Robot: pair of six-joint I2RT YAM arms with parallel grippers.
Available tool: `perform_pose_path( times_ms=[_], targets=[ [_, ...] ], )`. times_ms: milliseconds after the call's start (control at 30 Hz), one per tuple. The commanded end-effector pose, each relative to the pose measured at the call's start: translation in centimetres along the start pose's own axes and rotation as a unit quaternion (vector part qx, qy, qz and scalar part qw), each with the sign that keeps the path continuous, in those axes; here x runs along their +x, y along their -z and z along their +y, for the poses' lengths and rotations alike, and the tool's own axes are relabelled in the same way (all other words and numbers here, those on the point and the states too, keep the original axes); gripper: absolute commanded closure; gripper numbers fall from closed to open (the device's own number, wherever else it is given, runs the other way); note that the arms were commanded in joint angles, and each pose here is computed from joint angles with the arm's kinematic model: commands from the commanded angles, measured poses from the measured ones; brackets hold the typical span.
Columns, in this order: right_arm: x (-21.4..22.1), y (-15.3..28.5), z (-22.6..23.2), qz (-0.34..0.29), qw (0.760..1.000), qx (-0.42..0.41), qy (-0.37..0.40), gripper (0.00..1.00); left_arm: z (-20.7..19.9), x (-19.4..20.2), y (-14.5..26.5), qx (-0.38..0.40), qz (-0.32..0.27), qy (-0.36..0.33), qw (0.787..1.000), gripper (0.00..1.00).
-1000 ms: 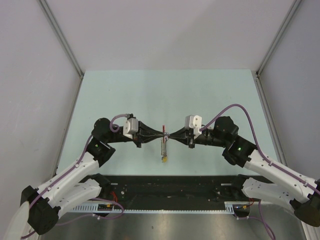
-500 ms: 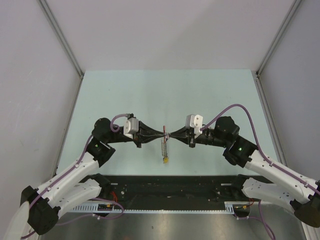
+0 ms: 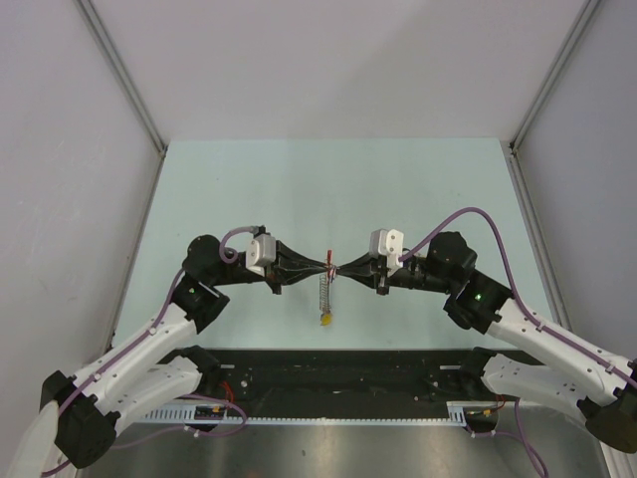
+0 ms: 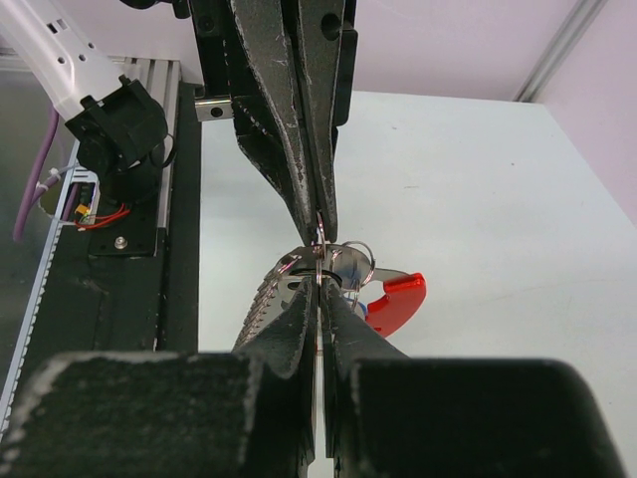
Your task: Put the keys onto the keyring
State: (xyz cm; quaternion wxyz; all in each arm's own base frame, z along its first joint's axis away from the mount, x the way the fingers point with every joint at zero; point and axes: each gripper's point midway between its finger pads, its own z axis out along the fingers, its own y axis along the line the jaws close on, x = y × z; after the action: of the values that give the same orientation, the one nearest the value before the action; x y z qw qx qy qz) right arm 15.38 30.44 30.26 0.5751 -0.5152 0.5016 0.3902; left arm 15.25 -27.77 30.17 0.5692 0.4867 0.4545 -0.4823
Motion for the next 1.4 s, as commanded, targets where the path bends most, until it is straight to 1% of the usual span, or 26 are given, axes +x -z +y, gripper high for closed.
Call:
perform_pose_path(
  times_ms=[0,1367],
  targets=[
    [-2.7,0.0,-0.3,-0.029,0.999,0.002,0.024,1.00,-0.1,-2.0,-0.1,0.000,-0.024,-0.031,0.999,1.00],
    [-2.6,-0.6,0.0,-0.027,0.999,-0.011,0.017,1.00,-1.2,-1.8,-0.4,0.034,-0.024,-0.025,0.999,0.99]
  ],
)
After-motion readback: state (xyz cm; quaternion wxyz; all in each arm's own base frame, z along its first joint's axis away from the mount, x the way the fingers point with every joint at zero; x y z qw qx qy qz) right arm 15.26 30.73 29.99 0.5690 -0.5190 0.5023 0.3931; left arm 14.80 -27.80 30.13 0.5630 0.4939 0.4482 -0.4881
